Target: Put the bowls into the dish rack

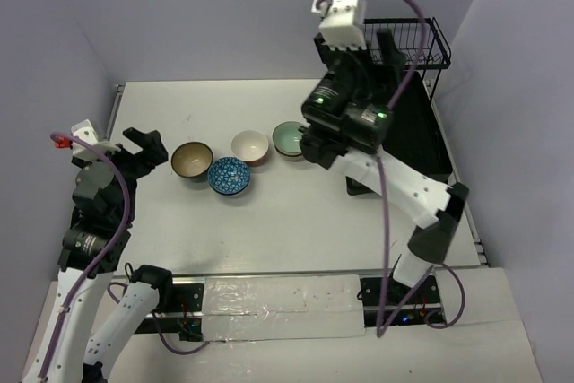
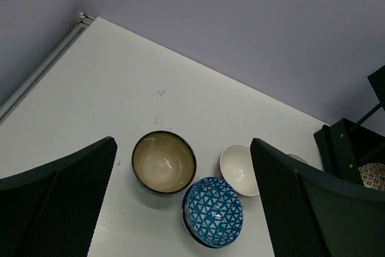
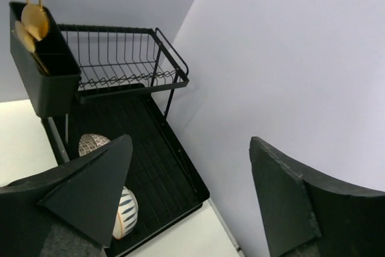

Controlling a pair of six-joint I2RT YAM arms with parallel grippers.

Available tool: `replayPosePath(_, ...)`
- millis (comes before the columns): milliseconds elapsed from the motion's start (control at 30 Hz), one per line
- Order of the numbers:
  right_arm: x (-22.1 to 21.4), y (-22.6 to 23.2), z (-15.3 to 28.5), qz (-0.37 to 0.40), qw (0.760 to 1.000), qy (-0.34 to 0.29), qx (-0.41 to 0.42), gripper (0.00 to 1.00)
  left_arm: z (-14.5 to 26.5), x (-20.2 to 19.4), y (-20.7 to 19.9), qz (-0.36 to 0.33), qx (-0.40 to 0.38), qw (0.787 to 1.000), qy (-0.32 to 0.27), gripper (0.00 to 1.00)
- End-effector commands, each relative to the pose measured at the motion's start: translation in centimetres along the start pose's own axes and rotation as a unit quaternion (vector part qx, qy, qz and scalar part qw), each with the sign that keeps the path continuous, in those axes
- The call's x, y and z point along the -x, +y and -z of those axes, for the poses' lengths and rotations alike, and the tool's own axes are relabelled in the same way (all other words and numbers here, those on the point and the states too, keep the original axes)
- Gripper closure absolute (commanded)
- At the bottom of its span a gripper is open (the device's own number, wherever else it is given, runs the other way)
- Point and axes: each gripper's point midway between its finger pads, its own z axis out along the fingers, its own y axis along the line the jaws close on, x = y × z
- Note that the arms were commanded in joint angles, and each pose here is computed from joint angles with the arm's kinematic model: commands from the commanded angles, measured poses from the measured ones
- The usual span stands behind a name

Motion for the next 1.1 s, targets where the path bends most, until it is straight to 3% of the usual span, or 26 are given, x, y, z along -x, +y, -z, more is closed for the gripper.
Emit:
replayPosePath(0, -5.6, -0.9, 2.1, -0.129, 0.983, 0.096, 0.084, 0.12, -0.7, 0.1, -1.8, 0.020, -0.034, 0.999, 0.000, 0.01)
replayPosePath(100, -5.5, -2.9, 1.5, -0.138, 0.987, 0.063, 0.053, 0.05, -1.0, -0.1, -2.2, 0.026, -0.042, 0.999, 0.003, 0.01)
replayPosePath(167, -4.1, -5.2, 0.9, -0.169, 0.985, 0.027, 0.024, 0.03, -1.3, -0.6, -2.6, 0.028, -0.049, 0.998, 0.009, 0.01)
replayPosePath(200, -3.5, -6.3, 0.7, -0.220, 0.975, 0.015, 0.014, 0.02, -1.4, -0.6, -2.7, 0.030, -0.051, 0.998, 0.008, 0.01)
replayPosePath(233, -2.6, -6.4, 0.5, -0.184, 0.983, 0.001, 0.008, 0.01, -1.4, -0.7, -2.9, 0.030, -0.056, 0.998, 0.010, 0.01)
replayPosePath(267, -1.2, -8.1, 0.2, -0.277, 0.960, -0.029, 0.002, 0.01, -1.5, -0.8, -2.9, 0.029, -0.056, 0.998, 0.013, 0.01)
replayPosePath(300, -0.3, -8.4, 0.1, -0.290, 0.956, -0.046, 0.007, 0.01, -1.5, -0.9, -2.9, 0.027, -0.055, 0.998, 0.014, 0.01)
replayPosePath(333, 0.9, -7.9, 0.1, -0.228, 0.971, -0.064, 0.027, 0.03, -1.6, -0.9, -2.8, 0.026, -0.052, 0.998, 0.013, 0.01)
replayPosePath(367, 2.5, -9.5, 0.0, -0.257, 0.960, -0.104, 0.047, 0.05, -1.6, -0.9, -2.7, 0.025, -0.050, 0.998, 0.012, 0.01)
replayPosePath(400, 3.0, -7.7, 0.2, -0.264, 0.954, -0.111, 0.091, 0.05, -1.6, -1.0, -2.5, 0.024, -0.047, 0.999, 0.011, 0.01)
replayPosePath(467, 4.9, -9.0, 0.3, -0.322, 0.927, -0.138, 0.131, 0.04, -1.6, -1.2, -2.2, 0.023, -0.042, 0.999, 0.009, 0.01)
replayPosePath(533, 4.6, -8.0, 0.3, -0.305, 0.932, -0.141, 0.139, 0.04, -1.6, -1.3, -2.1, 0.023, -0.041, 0.999, 0.008, 0.01)
replayPosePath(700, 2.6, 0.1, 1.4, -0.249, 0.934, -0.109, 0.230, 0.04, -2.0, -1.6, -2.0, 0.010, -0.038, 0.999, 0.015, 0.01)
replayPosePath(767, 2.3, 4.1, 2.8, -0.273, 0.906, -0.091, 0.311, 0.04, -2.2, -2.1, -1.9, -0.001, -0.034, 0.999, 0.026, 0.01)
replayPosePath(800, 0.6, 5.8, 2.9, -0.252, 0.906, -0.068, 0.333, 0.05, -2.3, -2.3, -1.9, -0.004, -0.033, 0.999, 0.030, 0.01)
replayPosePath(867, -0.4, 9.7, 4.9, -0.268, 0.872, -0.036, 0.407, 0.06, -2.6, -2.9, -1.7, -0.012, -0.028, 0.999, 0.041, 0.01)
replayPosePath(933, -2.9, 13.1, 6.5, -0.246, 0.856, 0.004, 0.455, 0.00, -2.8, -3.8, -1.4, -0.023, -0.022, 0.998, 0.056, 0.01)
replayPosePath(967, -3.8, 15.4, 8.0, -0.248, 0.835, 0.032, 0.490, 0.00, -2.9, -4.3, -1.4, -0.026, -0.021, 0.998, 0.062, 0.01)
replayPosePath(1067, -8.1, 19.9, 10.1, -0.223, 0.813, 0.119, 0.525, 0.00, -3.3, -5.7, -0.9, -0.037, -0.009, 0.996, 0.085, 0.01)
